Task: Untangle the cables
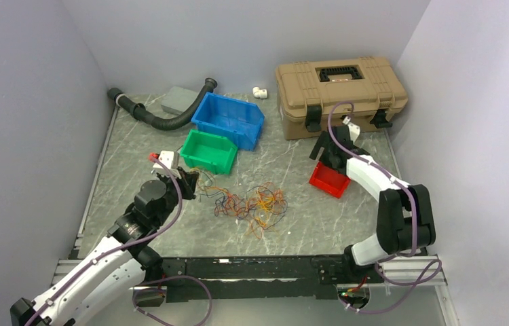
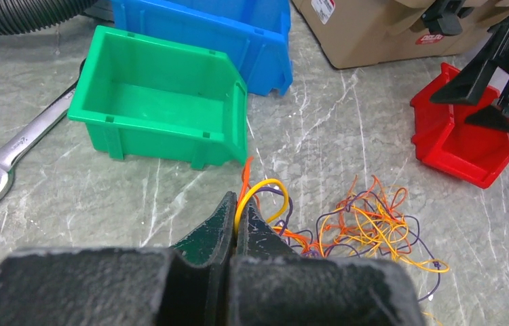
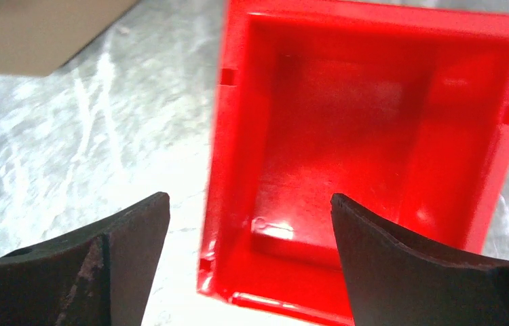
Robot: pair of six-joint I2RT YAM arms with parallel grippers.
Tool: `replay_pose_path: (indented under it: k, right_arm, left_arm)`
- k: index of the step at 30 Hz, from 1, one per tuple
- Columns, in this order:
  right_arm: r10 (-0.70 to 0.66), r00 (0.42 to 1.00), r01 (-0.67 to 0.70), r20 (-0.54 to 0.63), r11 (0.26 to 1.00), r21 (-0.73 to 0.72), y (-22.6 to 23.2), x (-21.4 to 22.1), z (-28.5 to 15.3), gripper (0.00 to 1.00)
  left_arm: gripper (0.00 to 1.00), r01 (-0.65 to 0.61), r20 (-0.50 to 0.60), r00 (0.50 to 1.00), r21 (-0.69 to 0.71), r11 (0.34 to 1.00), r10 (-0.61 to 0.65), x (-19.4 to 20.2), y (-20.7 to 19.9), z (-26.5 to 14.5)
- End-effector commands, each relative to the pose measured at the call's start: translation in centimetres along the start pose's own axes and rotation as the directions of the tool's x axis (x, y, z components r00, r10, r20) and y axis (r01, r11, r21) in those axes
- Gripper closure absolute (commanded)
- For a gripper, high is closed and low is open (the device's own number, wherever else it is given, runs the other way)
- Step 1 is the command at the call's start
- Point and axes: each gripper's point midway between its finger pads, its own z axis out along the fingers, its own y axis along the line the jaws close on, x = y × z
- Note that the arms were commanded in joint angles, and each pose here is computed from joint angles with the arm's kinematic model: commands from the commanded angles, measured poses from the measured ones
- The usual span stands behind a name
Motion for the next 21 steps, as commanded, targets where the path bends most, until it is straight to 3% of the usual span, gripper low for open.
replay_pose_path:
  k: [1, 5, 9, 11, 15, 16, 18, 19, 21]
  right_arm:
    - [-0.15, 0.985, 0.164, 0.082, 0.965, -0.205, 4.3, -2.2, -3.6, 0.08]
    - [-0.267, 0.957, 0.288, 0.108, 0.89, -0.352, 6.9, -0.8, -7.8, 0.1]
    - [-0.388, 0.916, 0.383, 0.105, 0.766, -0.516, 9.6, 3.3, -12.0, 0.14]
    - [-0.416, 0.906, 0.372, 0.073, 0.705, -0.604, 10.6, 6.0, -13.4, 0.16]
    - [-0.398, 0.917, 0.278, -0.013, 0.664, -0.694, 11.3, 9.6, -14.3, 0.2]
    - [-0.392, 0.92, 0.261, -0.028, 0.664, -0.7, 11.3, 10.2, -14.1, 0.21]
    - [-0.377, 0.925, 0.23, -0.052, 0.663, -0.712, 11.5, 11.0, -13.9, 0.23]
    - [-0.37, 0.927, 0.217, -0.062, 0.665, -0.715, 11.6, 11.4, -13.7, 0.24]
    - [-0.363, 0.928, 0.198, -0.08, 0.666, -0.719, 11.9, 11.9, -13.4, 0.28]
  left_arm:
    - [1.0, 0.006, 0.038, 0.999, 0.041, 0.999, -0.008, -1.5, -1.0, 0.1]
    - [0.99, 0.001, -0.004, 1.0, 0.039, 0.999, -0.001, -1.3, -1.2, 0.2]
    - [0.96, -0.032, -0.097, 0.994, 0.074, 0.997, 0.039, -0.2, -2.0, 0.2]
    - [0.95, -0.046, -0.13, 0.99, 0.098, 0.994, 0.058, 0.1, -2.5, 0.3]
    - [0.9, -0.059, -0.164, 0.983, 0.149, 0.987, 0.083, 0.4, -3.5, 0.5]
    - [0.84, -0.063, -0.169, 0.981, 0.169, 0.984, 0.092, 0.4, -3.9, 0.6]
    - [0.54, -0.079, -0.17, 0.978, 0.212, 0.974, 0.117, 0.2, -4.7, 0.8]
    - [0.44, -0.085, -0.176, 0.976, 0.225, 0.971, 0.126, 0.1, -5.0, 0.8]
    - [0.36, -0.097, -0.188, 0.971, 0.261, 0.961, 0.149, -0.1, -5.7, 0.8]
